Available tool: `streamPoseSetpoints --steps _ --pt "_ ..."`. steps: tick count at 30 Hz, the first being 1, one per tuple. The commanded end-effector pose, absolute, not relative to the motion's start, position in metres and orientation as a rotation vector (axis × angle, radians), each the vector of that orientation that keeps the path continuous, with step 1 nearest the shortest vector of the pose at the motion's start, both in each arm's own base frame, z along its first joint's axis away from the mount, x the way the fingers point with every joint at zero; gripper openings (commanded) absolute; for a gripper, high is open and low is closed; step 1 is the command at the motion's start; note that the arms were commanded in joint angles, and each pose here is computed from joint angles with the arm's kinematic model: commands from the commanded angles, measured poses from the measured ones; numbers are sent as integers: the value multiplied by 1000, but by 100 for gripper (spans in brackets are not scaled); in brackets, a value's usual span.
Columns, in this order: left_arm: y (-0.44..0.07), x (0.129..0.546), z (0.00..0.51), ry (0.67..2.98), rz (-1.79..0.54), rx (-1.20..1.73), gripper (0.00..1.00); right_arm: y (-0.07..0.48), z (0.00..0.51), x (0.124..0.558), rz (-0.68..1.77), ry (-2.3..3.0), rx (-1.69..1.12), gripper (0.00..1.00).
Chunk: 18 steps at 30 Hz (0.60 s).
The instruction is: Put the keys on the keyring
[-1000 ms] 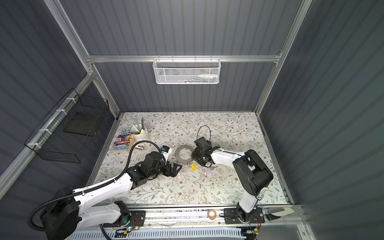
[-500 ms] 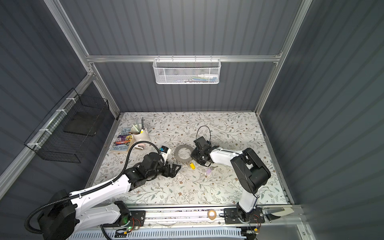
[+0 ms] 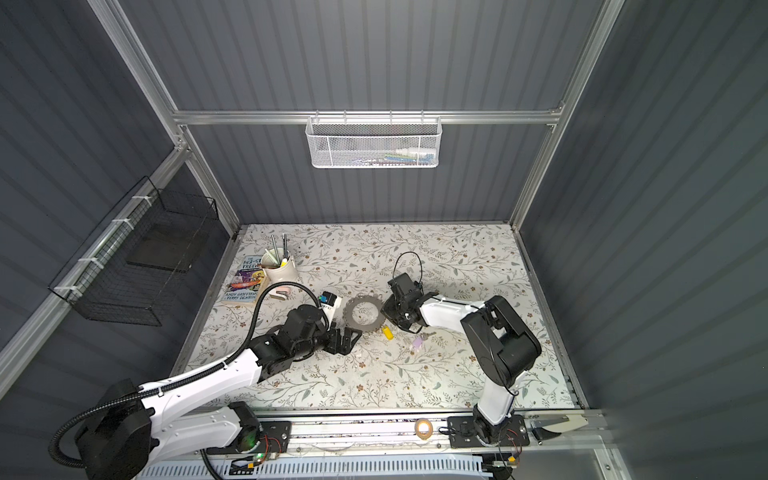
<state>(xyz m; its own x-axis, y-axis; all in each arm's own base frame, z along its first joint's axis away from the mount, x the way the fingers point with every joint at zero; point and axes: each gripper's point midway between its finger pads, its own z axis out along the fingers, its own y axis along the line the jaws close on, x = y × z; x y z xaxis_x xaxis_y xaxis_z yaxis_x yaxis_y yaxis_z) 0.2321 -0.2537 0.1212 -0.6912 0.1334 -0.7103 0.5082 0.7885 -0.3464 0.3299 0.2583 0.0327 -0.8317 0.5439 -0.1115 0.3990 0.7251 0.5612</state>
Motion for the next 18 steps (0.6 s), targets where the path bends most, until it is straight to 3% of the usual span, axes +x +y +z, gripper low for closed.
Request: streamPoseSetpoints --steps 1,8,18 --pt "-247 231 118 2284 -658 492 100 251 28 328 737 2662 741 7" --pt "-247 233 119 2284 -649 487 100 252 53 339 753 2593 618 1" --pt "-239 245 139 2238 -598 417 100 288 145 354 897 2393 8 0"
